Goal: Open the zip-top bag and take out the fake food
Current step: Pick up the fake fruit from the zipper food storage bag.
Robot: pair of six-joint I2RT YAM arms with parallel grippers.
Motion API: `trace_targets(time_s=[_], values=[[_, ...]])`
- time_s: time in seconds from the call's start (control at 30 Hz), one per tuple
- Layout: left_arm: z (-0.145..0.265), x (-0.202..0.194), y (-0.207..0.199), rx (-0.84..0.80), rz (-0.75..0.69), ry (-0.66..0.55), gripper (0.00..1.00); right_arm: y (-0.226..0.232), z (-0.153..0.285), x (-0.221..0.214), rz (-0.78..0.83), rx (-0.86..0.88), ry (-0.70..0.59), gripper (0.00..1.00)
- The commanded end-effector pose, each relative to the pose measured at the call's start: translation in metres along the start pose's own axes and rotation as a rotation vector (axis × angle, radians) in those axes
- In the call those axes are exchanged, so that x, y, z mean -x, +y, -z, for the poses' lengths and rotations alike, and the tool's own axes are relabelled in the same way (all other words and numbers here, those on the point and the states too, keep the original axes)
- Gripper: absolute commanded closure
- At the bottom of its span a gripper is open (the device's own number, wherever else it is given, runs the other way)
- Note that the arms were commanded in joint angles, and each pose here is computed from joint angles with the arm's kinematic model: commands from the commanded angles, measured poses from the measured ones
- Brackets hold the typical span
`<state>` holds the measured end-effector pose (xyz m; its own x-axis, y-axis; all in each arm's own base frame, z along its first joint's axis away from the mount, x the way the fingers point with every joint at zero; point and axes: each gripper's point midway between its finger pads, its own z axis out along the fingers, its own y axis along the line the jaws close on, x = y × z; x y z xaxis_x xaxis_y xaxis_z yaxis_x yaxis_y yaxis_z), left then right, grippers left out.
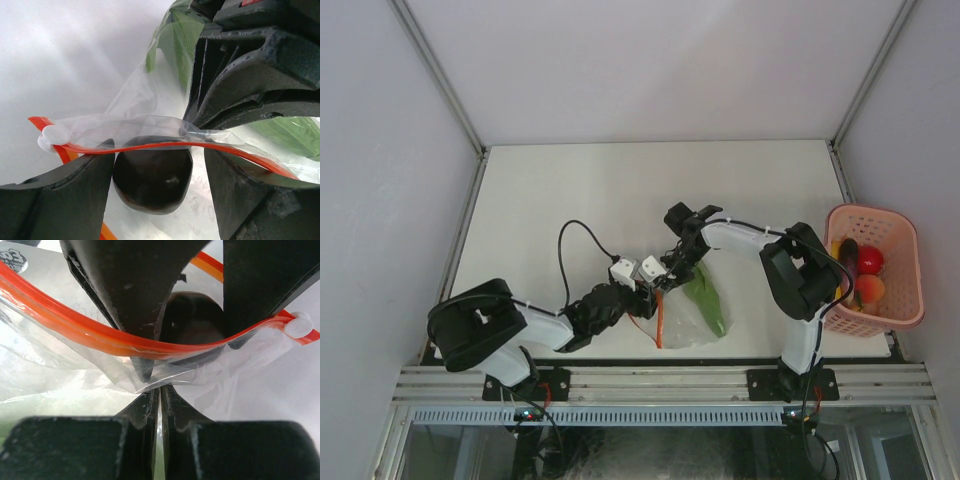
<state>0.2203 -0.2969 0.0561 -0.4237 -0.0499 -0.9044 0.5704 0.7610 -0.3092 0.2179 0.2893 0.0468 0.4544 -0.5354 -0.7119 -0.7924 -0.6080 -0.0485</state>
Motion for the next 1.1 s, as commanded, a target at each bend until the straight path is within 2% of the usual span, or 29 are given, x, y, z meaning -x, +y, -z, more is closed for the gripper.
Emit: trace_targets(time_s=[0.0, 0.2, 0.37, 0.6, 0.77, 0.87, 1.07], values=[[-0.004, 0.008, -0.023, -0.097, -0.033, -0.027, 0.24, -0.009, -0.002, 0.014, -0.039, -0.012, -0.031, 0.98], [0.003, -0.013, -0.009, -0.049, -0.065, 0.049, 0.22, -0.012, 0.001, 0.008, -0.06, -0.026, -0.028, 0.97], [0.007, -0.025, 0.001, -0.009, -0.098, 0.101, 0.24, -0.014, 0.002, 0.006, -0.068, -0.034, -0.025, 0.97], [0.01, -0.024, 0.004, 0.004, -0.097, 0.1, 0.49, -0.014, 0.003, 0.003, -0.078, -0.036, -0.018, 0.97], [0.019, -0.012, 0.005, 0.017, -0.095, 0.081, 0.62, -0.017, 0.006, -0.004, -0.099, -0.054, 0.0, 0.97], [0.029, -0.006, 0.007, 0.027, -0.076, 0.071, 0.65, -0.022, 0.012, -0.01, -0.118, -0.082, 0.019, 0.98], [0.05, -0.002, 0.01, 0.04, -0.011, 0.083, 0.65, -0.028, 0.02, -0.019, -0.147, -0.124, 0.045, 0.97]])
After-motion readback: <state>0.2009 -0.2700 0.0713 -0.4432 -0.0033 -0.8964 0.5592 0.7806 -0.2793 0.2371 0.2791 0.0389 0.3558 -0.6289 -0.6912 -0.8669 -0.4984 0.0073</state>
